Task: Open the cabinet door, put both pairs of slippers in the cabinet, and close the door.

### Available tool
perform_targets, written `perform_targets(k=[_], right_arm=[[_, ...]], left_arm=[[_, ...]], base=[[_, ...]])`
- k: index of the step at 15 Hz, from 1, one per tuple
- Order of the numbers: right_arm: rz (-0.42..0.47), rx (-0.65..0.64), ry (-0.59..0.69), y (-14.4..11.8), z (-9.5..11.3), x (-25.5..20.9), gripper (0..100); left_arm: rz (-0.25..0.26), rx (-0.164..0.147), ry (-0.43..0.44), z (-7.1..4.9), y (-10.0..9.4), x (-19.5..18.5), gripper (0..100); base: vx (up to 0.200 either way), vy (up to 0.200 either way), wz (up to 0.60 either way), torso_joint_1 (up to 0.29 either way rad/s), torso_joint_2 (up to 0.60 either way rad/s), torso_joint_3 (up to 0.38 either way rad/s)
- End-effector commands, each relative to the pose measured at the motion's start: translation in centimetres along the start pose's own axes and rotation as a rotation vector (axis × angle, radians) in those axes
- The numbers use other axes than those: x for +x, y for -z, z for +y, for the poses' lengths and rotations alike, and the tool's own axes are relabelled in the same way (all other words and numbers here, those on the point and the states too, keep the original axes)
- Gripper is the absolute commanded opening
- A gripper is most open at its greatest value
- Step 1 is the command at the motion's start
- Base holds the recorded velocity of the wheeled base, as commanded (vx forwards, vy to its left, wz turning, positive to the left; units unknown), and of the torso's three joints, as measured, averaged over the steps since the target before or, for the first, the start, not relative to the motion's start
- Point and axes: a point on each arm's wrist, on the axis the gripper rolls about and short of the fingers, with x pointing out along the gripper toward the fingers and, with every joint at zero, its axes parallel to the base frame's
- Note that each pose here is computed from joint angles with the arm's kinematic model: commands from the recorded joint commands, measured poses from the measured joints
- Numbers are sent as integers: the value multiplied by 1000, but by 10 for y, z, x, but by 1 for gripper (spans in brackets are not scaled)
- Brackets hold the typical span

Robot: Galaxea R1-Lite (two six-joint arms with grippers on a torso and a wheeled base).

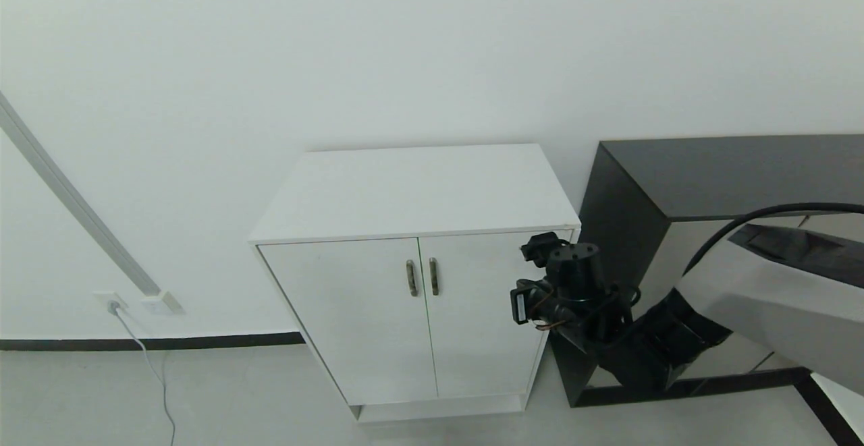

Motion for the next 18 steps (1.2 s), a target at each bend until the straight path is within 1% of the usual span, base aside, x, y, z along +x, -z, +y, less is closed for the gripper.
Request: perform_targets(k=[1, 4, 6, 8, 10, 12, 14, 15, 16, 18], right_arm=[[-15, 11, 39, -7, -15, -24, 0], [20, 14, 83, 2, -37, -52, 0], [30, 18, 148, 4, -49, -67, 0], [40, 27, 222, 5, -67, -87, 0], [60, 28, 283, 10, -78, -103, 0], [88, 28, 391, 19, -92, -119, 0], [88, 36, 427, 20, -99, -133, 0], [83, 44, 446, 20, -105, -148, 0], [82, 44, 449, 20, -106, -151, 0], [76, 54, 478, 24, -115, -177, 0]], left_arm=[[1, -1, 0, 0, 0, 0, 0], [1, -1, 0, 0, 0, 0, 0], [-1, -1, 0, 0, 0, 0, 0], [1, -1, -3, 0, 0, 0, 0], [1, -1, -3, 0, 0, 0, 0], [-1, -1, -3, 0, 0, 0, 0], [1, -1, -3, 0, 0, 0, 0], [-1, -4, -3, 0, 0, 0, 0], [1, -3, -3, 0, 0, 0, 0], [1, -4, -3, 0, 0, 0, 0]], base=[[0, 0, 0, 0, 0, 0], [0, 0, 0, 0, 0, 0], [0, 0, 0, 0, 0, 0], [0, 0, 0, 0, 0, 0], [0, 0, 0, 0, 0, 0], [0, 0, 0, 0, 0, 0], [0, 0, 0, 0, 0, 0], [0, 0, 0, 0, 0, 0], [0, 0, 0, 0, 0, 0], [0, 0, 0, 0, 0, 0]])
